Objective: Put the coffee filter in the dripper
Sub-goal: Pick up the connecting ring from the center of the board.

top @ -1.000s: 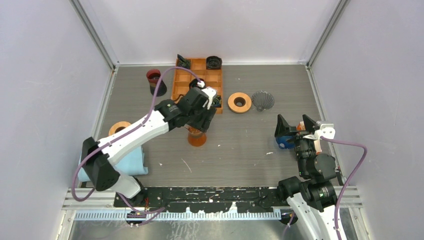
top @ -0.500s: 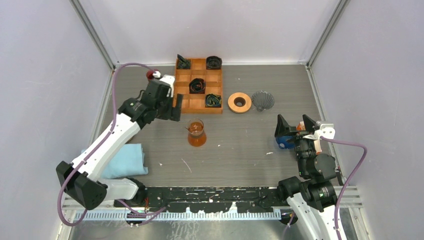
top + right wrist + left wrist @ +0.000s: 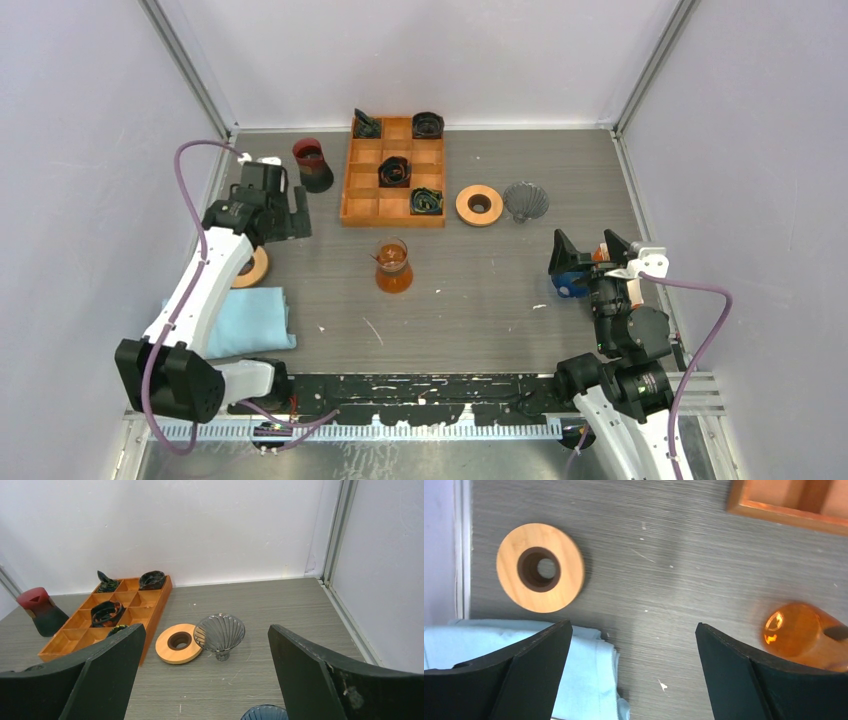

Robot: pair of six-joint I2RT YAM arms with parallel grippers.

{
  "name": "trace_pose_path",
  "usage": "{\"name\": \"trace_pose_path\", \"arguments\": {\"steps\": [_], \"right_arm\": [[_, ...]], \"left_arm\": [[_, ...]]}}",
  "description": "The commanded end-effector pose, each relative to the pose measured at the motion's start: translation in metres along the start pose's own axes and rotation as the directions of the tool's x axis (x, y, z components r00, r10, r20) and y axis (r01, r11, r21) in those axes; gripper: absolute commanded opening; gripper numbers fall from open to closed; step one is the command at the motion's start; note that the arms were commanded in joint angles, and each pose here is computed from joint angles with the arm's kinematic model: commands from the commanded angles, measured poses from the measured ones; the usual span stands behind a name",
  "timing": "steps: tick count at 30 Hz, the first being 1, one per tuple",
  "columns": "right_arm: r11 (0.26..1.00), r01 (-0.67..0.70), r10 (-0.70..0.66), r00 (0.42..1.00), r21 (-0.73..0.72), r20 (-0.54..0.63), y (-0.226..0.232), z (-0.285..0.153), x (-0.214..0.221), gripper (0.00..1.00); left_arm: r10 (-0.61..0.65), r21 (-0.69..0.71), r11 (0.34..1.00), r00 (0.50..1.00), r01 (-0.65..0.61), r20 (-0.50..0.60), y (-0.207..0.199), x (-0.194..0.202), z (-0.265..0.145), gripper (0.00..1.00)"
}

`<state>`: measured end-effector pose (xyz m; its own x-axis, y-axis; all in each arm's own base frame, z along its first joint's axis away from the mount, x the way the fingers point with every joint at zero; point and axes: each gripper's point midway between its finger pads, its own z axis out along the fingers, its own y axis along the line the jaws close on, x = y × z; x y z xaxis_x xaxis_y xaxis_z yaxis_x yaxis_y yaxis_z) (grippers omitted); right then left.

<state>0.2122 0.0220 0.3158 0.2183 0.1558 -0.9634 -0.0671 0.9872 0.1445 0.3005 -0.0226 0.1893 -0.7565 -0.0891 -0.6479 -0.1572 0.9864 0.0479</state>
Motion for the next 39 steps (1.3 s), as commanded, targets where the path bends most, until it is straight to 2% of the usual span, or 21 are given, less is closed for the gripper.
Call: {"name": "trace_pose_path", "arguments": {"steps": [1, 10, 20, 26, 39], "right_arm": [[1.000, -0.026, 0.026, 0.998, -0.011, 0.055, 0.003, -0.001, -0.015, 1.00], [0.999, -0.033, 0.033, 0.997, -0.005, 0.071, 0.001, -0.004, -0.018, 1.00], [0.999, -0.036, 0.035, 0.997, 0.001, 0.073, 0.000, -0.004, -0.018, 1.00], [0.999, -0.035, 0.034, 0.997, 0.007, 0.071, -0.001, -0.003, -0.016, 1.00], [0.999, -0.035, 0.034, 0.997, 0.005, 0.073, -0.001, -0.003, -0.017, 1.00]], "left_arm": [[-0.076, -0.053, 0.996, 0.997, 0.076, 0.006, 0.022, -0.008, 0.016, 0.98], [-0.162, -0.181, 0.973, 0.984, 0.146, -0.079, 0.069, 0.005, 0.067, 0.99], [-0.230, -0.197, 0.962, 0.950, 0.189, -0.212, 0.082, 0.027, 0.120, 1.00], [-0.262, -0.223, 0.953, 0.931, 0.207, -0.256, 0.092, 0.037, 0.136, 0.93], [-0.241, -0.232, 0.958, 0.914, 0.169, -0.328, 0.095, 0.047, 0.160, 0.78]]}}
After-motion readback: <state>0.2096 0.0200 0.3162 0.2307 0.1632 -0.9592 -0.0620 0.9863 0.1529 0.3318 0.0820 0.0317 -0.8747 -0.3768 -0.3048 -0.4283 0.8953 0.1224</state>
